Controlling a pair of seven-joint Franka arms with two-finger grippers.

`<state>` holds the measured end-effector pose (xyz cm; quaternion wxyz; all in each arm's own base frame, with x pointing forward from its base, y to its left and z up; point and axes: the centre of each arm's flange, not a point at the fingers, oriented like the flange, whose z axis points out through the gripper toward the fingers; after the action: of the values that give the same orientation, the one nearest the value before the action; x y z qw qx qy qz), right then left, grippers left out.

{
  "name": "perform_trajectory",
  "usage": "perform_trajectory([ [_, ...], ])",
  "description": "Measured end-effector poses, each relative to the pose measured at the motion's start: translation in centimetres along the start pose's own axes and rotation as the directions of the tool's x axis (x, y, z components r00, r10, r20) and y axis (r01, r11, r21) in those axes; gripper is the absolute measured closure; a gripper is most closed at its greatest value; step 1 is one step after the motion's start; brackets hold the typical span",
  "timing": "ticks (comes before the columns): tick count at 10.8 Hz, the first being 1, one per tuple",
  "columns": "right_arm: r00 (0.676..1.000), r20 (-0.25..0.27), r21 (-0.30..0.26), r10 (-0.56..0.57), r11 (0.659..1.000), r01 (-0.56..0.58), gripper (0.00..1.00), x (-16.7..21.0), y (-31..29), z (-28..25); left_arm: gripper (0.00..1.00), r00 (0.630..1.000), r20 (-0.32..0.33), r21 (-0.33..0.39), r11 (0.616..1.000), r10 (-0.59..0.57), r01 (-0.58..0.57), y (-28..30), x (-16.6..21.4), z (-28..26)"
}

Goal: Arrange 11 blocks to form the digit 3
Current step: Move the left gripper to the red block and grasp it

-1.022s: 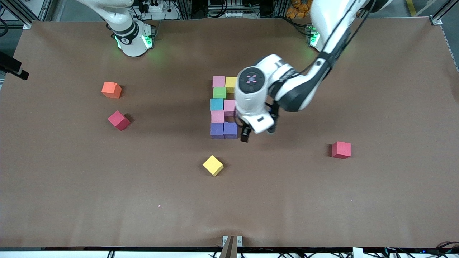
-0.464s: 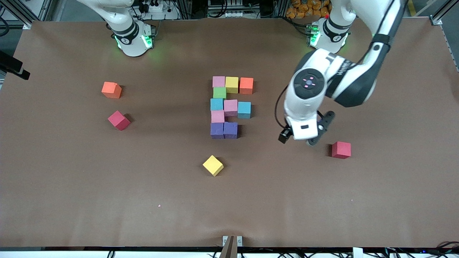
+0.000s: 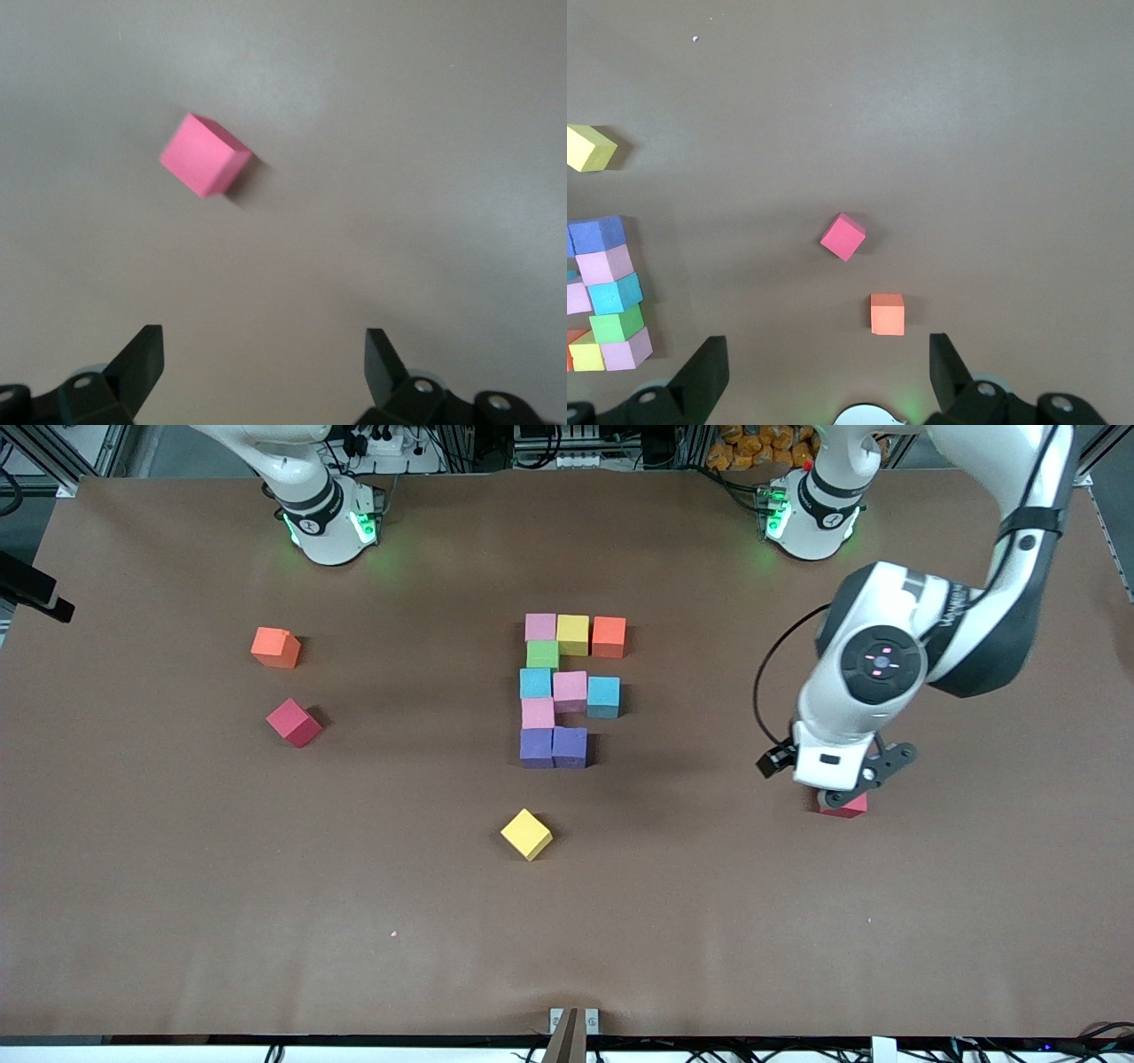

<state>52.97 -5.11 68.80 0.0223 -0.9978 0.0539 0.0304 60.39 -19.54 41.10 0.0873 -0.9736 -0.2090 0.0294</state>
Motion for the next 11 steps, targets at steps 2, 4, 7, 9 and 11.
perform_trajectory([
  [2,1.000,0.001,0.000,-0.011,1.000,0.011,0.00,0.0,-0.6,0.0,0.00,0.985,0.026,0.015,0.985,0.171,-0.172,-3.6,1.8,1.2],
  [4,1.000,0.002,0.000,-0.013,1.000,0.013,0.00,0.0,-0.7,0.1,0.00,0.957,0.063,0.021,0.958,0.284,-0.285,-5.7,2.6,3.3],
  [7,1.000,0.005,0.000,-0.013,1.000,0.013,0.00,0.1,-0.7,0.2,0.00,0.911,0.057,-0.010,0.913,0.409,-0.409,-8.3,3.9,7.0],
  [9,1.000,0.005,0.000,-0.014,1.000,0.014,0.00,0.1,-0.7,0.2,0.00,0.888,0.068,-0.024,0.890,0.456,-0.455,-10.2,4.5,9.4],
  [11,1.000,0.005,0.000,-0.014,1.000,0.014,0.00,0.1,-0.7,0.2,0.00,0.859,0.069,-0.027,0.862,0.507,-0.506,-9.7,4.1,10.7],
])
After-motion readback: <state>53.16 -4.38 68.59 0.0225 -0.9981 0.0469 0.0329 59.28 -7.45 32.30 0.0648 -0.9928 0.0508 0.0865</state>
